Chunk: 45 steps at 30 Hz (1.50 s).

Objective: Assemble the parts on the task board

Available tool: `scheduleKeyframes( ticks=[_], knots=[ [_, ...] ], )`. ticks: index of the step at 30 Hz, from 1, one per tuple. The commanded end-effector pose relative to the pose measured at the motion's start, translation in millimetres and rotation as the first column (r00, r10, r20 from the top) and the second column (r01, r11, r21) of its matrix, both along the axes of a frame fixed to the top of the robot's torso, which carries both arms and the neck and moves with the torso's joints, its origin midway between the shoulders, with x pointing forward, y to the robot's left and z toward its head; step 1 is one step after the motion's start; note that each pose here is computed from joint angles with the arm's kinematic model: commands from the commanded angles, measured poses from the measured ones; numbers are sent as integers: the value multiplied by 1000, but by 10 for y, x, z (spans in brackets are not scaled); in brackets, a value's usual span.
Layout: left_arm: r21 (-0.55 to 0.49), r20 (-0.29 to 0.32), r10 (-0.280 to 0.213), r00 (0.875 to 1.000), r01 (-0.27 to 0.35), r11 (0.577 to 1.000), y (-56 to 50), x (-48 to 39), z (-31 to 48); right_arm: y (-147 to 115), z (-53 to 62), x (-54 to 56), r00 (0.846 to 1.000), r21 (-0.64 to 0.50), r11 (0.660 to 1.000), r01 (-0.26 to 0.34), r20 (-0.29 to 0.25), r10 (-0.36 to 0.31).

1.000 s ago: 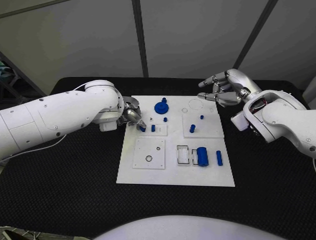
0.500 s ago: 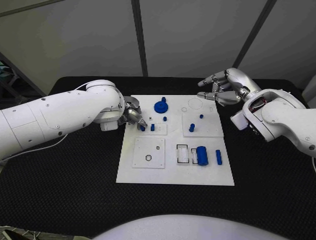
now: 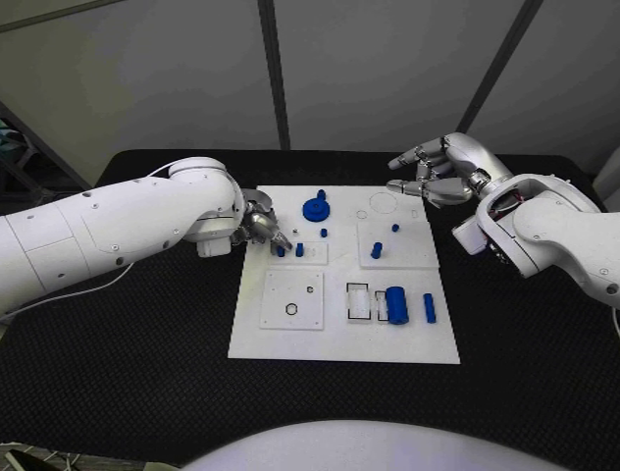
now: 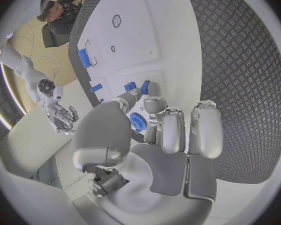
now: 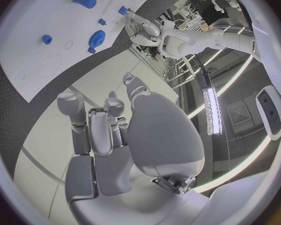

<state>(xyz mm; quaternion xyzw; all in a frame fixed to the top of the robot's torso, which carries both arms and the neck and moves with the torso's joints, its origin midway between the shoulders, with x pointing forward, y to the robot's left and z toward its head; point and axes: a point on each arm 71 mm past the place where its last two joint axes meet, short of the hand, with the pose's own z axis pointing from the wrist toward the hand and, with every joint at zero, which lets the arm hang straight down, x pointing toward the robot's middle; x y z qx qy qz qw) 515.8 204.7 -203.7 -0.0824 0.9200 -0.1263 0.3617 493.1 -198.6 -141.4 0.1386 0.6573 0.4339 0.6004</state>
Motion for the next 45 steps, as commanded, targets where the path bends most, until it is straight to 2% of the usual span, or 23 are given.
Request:
scheduleKeyframes(
  ticks=[1,13,20,28,35,38,39,40,41,43,45],
  knots=[
    [29,-11,18,1000,-17,999,44,-8,-40,6,13,-3,1000,3,1000,-7,2,7],
    [10,17,38,999,-38,999,99,-14,-9,-2,10,1,1000,1,1000,-4,2,4],
    [-43,54,67,996,-65,997,131,8,79,-2,8,5,1000,1,1000,-4,2,4],
    [-182,146,107,983,-80,980,143,63,219,-5,4,13,1000,1,1000,-2,2,2],
    [-287,235,103,967,-32,958,85,100,306,-9,3,16,1000,1,1000,1,2,-1],
    [-322,319,74,945,35,946,4,121,364,-8,3,16,1000,1,1000,1,2,-1],
    [-332,372,53,927,80,940,-41,126,397,-8,2,17,1000,1,1000,0,2,0],
    [-332,404,42,914,104,937,-65,127,414,-8,2,17,1000,1,1000,0,1,0],
    [-322,468,14,884,156,934,-116,122,442,-8,2,16,1000,1,1000,0,1,0],
    [-290,553,-41,832,239,927,-203,103,465,-9,3,16,1000,1,1000,0,2,0],
    [-247,606,-98,789,304,920,-282,82,459,-8,3,17,1000,1,1000,0,2,0]
  ],
)
